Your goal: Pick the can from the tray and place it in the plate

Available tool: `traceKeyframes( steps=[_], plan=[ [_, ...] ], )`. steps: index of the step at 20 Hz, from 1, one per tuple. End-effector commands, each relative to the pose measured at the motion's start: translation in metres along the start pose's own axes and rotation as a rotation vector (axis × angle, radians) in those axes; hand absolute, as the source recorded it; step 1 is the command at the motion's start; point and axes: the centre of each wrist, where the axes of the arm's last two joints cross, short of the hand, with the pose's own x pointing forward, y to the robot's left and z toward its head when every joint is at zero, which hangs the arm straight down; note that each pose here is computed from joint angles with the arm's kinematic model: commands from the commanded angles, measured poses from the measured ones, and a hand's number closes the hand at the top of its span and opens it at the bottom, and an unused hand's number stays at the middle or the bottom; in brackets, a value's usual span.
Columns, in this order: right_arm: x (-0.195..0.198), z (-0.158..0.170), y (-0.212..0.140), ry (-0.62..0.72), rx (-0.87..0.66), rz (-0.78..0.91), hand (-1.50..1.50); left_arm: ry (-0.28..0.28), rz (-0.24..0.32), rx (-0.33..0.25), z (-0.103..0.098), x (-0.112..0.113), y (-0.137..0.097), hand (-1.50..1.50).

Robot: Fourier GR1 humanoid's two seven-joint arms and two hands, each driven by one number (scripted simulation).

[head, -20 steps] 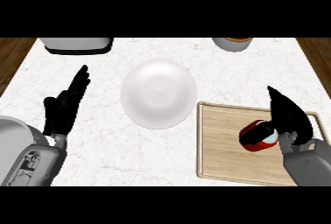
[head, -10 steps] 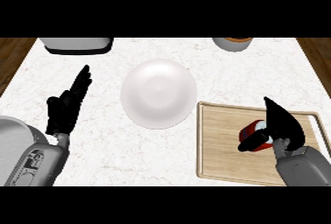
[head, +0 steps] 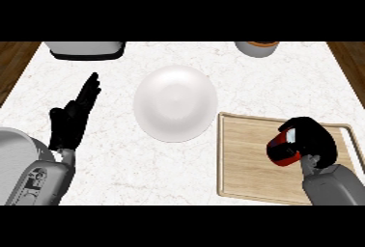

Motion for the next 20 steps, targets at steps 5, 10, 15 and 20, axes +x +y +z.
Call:
traceKeyframes(
  steps=[5,10,15,20],
  plan=[
    [0.006,0.004,-0.026,0.099,-0.091,0.011,1.50,0.003,0.008,-0.007,0.005,-0.018,0.009,0.00],
    [-0.032,0.000,0.042,-0.205,-0.027,0.158,1.50,-0.023,-0.002,-0.005,-0.007,0.001,0.012,0.00],
    [-0.040,0.013,0.030,-0.366,-0.214,0.107,1.50,-0.009,0.006,0.001,0.009,-0.008,-0.006,0.00],
    [-0.027,0.034,0.002,-0.572,-0.473,-0.037,1.50,0.010,0.012,0.006,-0.002,-0.006,-0.002,0.00]
  ],
)
